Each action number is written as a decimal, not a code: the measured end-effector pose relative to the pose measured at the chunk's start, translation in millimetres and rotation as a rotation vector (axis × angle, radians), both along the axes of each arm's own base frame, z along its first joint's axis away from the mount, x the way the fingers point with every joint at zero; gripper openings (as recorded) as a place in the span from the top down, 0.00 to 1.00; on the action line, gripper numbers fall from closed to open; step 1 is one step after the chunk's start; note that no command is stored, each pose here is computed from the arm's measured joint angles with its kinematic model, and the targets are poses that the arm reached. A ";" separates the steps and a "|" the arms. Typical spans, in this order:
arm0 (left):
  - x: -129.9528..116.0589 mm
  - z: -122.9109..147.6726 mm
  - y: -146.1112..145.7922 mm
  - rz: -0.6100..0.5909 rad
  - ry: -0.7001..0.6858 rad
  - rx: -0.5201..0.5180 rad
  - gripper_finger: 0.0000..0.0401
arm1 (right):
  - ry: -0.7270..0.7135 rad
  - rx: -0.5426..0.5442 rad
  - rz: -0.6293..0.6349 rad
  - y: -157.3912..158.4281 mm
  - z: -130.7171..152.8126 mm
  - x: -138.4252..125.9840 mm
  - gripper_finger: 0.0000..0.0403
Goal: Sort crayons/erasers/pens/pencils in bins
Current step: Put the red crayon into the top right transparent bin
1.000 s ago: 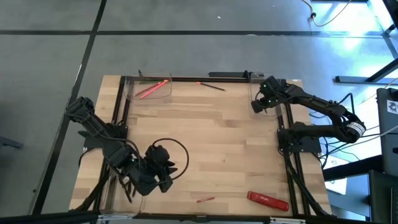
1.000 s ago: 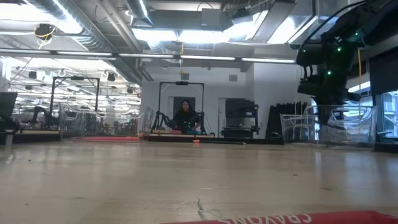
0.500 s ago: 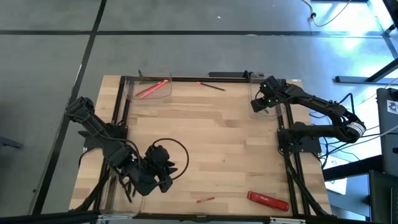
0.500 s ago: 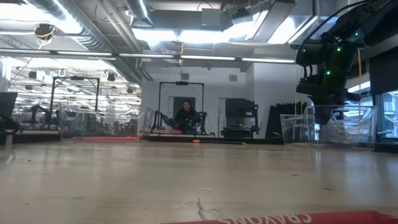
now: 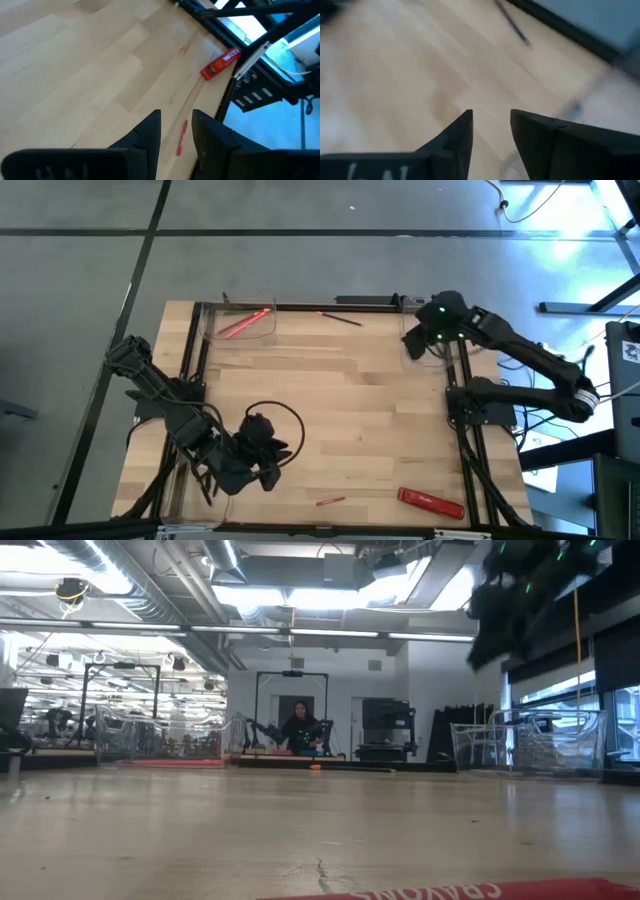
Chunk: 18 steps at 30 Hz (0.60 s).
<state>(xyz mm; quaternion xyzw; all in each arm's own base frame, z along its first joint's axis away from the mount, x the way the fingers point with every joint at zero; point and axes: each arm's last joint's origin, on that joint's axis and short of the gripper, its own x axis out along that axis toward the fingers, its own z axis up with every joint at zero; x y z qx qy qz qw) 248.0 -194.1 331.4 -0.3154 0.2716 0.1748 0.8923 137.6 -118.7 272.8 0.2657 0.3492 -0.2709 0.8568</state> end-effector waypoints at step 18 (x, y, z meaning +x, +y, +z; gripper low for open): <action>38.0 12.3 29.5 -0.127 -0.077 0.038 0.76 | -0.414 -0.258 0.816 117.8 85.9 -6.3 0.75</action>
